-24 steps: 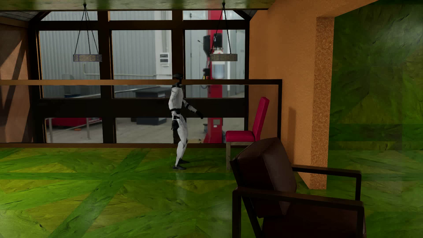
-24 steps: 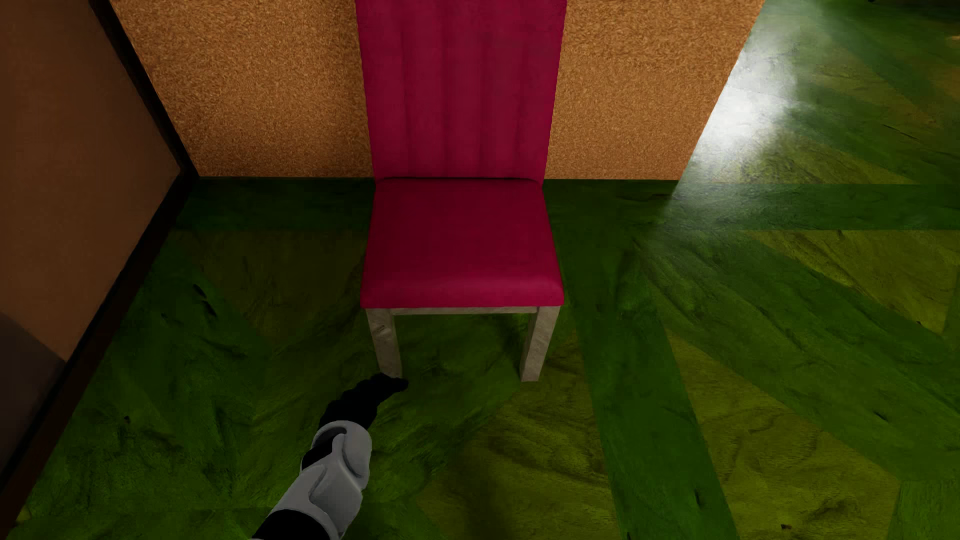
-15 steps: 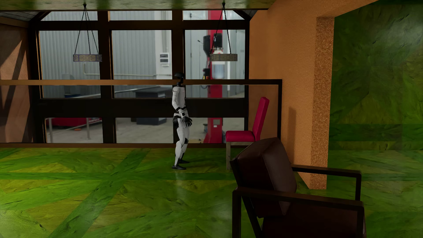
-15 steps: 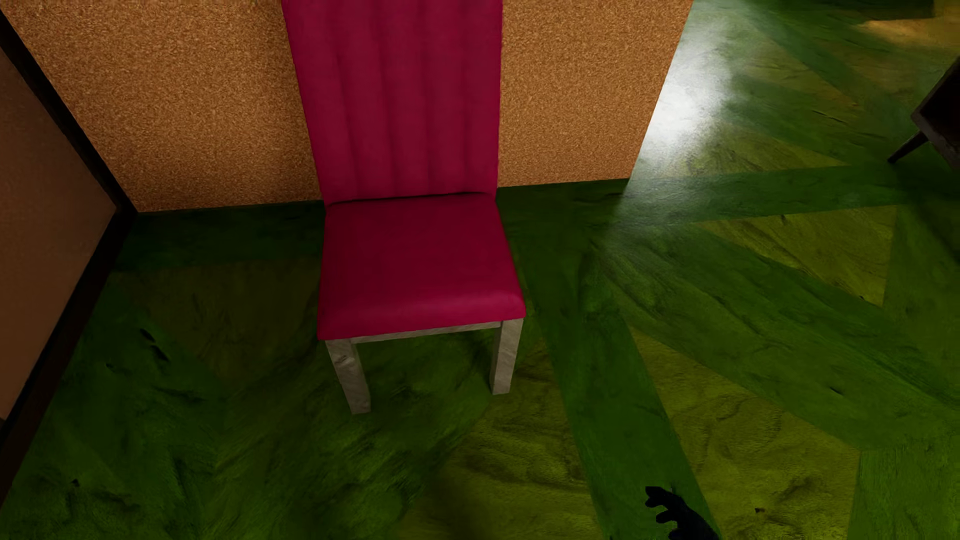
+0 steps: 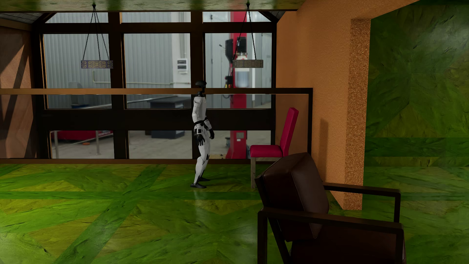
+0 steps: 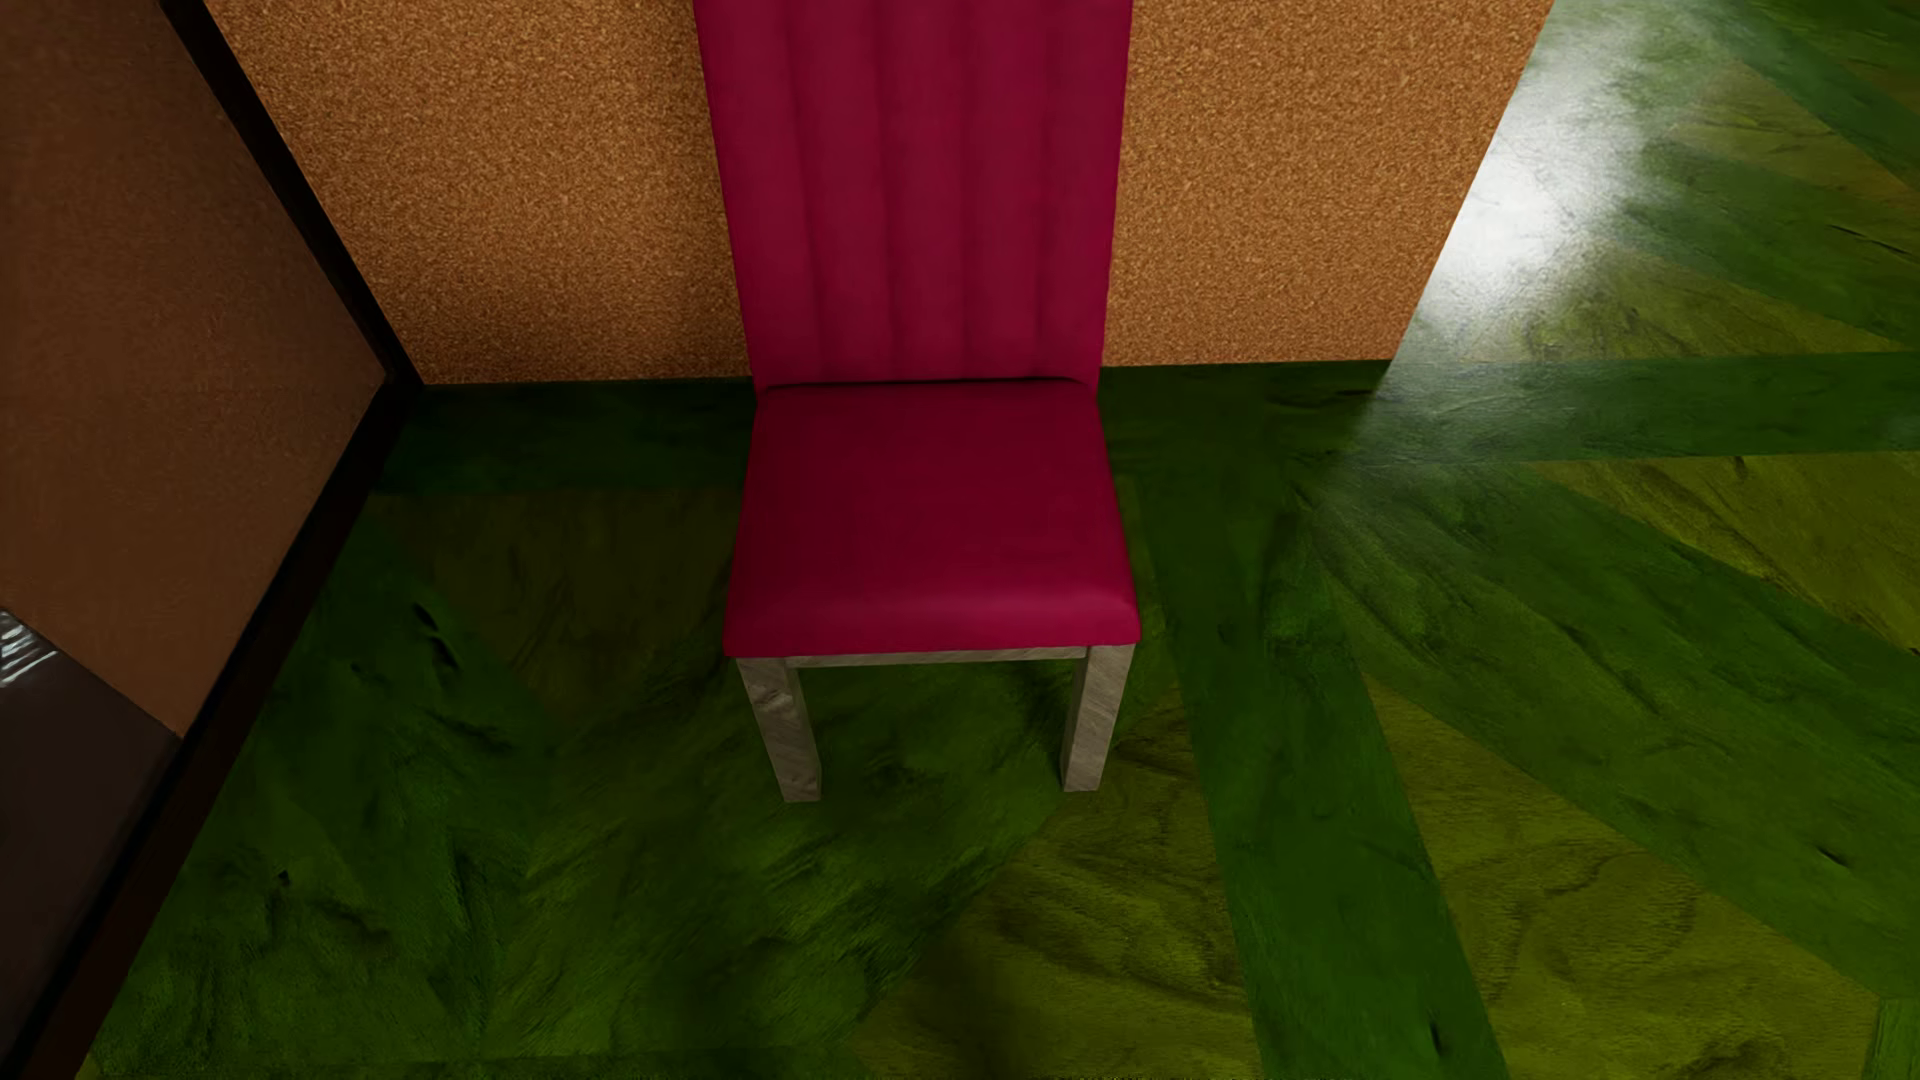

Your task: Approach chair

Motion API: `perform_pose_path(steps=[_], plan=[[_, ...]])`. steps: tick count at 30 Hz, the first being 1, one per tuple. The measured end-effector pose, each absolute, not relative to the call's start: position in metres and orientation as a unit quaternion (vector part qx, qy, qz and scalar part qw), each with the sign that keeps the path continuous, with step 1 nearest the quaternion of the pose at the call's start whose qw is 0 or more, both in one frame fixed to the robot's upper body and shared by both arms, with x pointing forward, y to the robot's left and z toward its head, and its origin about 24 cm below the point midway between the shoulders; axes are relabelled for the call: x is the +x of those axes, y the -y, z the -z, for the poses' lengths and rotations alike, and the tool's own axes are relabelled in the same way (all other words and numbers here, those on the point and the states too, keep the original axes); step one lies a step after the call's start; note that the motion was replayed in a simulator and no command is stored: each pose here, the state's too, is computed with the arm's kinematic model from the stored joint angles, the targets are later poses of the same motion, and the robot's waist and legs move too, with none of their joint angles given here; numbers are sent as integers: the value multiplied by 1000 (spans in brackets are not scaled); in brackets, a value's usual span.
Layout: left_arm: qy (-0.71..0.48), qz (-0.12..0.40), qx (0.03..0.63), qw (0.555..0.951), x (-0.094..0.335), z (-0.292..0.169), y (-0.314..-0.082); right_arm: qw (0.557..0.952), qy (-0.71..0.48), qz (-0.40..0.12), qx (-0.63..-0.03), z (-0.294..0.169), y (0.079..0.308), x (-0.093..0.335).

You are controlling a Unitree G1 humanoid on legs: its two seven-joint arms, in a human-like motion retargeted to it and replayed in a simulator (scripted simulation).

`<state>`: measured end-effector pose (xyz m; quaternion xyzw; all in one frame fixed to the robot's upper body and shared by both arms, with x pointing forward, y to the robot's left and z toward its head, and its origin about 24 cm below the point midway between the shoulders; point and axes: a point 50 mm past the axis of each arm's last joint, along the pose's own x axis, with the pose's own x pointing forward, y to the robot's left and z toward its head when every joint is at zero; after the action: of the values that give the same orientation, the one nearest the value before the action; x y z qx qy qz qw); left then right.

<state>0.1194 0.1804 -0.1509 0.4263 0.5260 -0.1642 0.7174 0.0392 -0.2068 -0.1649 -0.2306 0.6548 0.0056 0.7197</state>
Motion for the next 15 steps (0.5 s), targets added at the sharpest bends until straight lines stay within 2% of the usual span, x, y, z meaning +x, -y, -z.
perform_pose_path(steps=[4, 6, 11, 15], plan=[[-433, 134, 444, 773, 167, 129, -172, 753, -610, 12, -247, 158, 212, 60], [-410, 139, 454, 779, 177, 123, -168, 770, -579, 18, -265, 151, 216, 76], [-426, 176, 464, 757, 165, 132, -161, 817, -488, 29, -305, 131, 221, 121], [-477, 237, 467, 706, 125, 151, -157, 838, -443, 30, -319, 119, 219, 139]])
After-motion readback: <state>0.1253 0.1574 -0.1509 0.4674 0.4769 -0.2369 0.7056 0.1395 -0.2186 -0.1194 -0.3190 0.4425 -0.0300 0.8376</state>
